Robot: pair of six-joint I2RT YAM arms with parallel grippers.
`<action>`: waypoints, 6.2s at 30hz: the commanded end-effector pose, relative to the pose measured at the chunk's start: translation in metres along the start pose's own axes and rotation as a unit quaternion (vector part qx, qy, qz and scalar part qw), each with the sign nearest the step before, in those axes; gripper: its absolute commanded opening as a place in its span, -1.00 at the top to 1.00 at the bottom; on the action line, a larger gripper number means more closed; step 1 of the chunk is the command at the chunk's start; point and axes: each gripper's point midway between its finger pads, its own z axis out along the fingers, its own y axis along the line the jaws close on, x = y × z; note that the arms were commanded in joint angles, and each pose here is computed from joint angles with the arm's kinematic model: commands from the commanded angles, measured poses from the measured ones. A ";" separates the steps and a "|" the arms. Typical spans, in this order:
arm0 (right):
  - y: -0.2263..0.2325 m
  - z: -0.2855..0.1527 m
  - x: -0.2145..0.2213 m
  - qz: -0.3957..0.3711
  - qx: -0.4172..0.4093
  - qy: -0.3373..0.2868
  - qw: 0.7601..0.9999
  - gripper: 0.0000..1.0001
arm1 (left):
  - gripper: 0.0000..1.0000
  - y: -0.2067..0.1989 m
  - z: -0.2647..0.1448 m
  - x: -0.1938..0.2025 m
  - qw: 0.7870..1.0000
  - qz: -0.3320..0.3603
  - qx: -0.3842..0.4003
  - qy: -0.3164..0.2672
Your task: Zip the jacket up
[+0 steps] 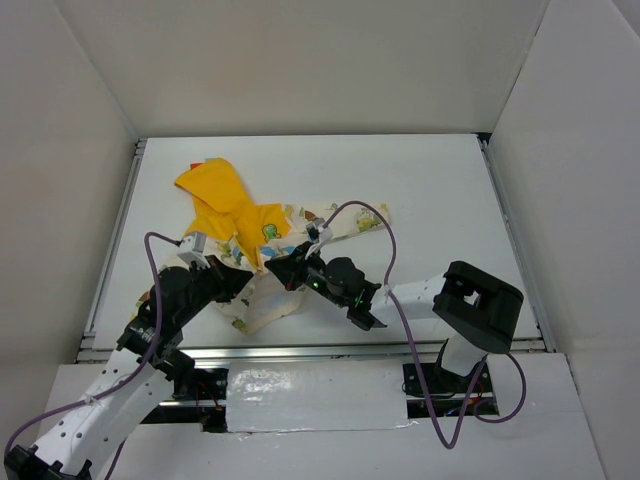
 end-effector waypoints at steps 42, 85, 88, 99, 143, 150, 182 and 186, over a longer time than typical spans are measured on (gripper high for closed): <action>0.031 0.026 -0.030 0.002 -0.127 0.045 0.991 1.00 | 1.00 -0.033 0.010 0.025 0.989 0.049 0.122 0.063; -0.009 -0.024 -0.042 0.004 -0.009 0.102 0.995 -0.49 | 1.00 -0.019 0.017 0.042 0.989 0.044 0.106 0.094; -0.014 -0.037 -0.031 0.014 -0.007 0.110 0.994 -0.50 | 1.00 -0.021 0.015 0.041 0.988 0.045 0.112 0.092; 0.009 -0.057 0.036 0.090 -0.084 0.172 0.977 -0.39 | 1.00 -0.024 0.017 0.039 0.988 0.048 0.117 0.092; -0.007 -0.030 0.039 0.137 -0.049 0.123 0.982 1.00 | 1.00 -0.025 0.018 0.041 0.987 0.048 0.121 0.094; 0.018 -0.039 0.031 0.205 -0.047 0.176 0.962 1.00 | 1.00 -0.022 0.019 0.042 0.987 0.051 0.117 0.095; 0.016 0.018 -0.001 0.336 -0.004 0.308 0.890 1.00 | 1.00 -0.024 0.016 0.063 0.978 0.055 0.155 0.131; -0.007 0.022 0.005 0.347 0.061 0.285 0.892 1.00 | 1.00 -0.028 0.014 0.065 0.975 0.055 0.168 0.135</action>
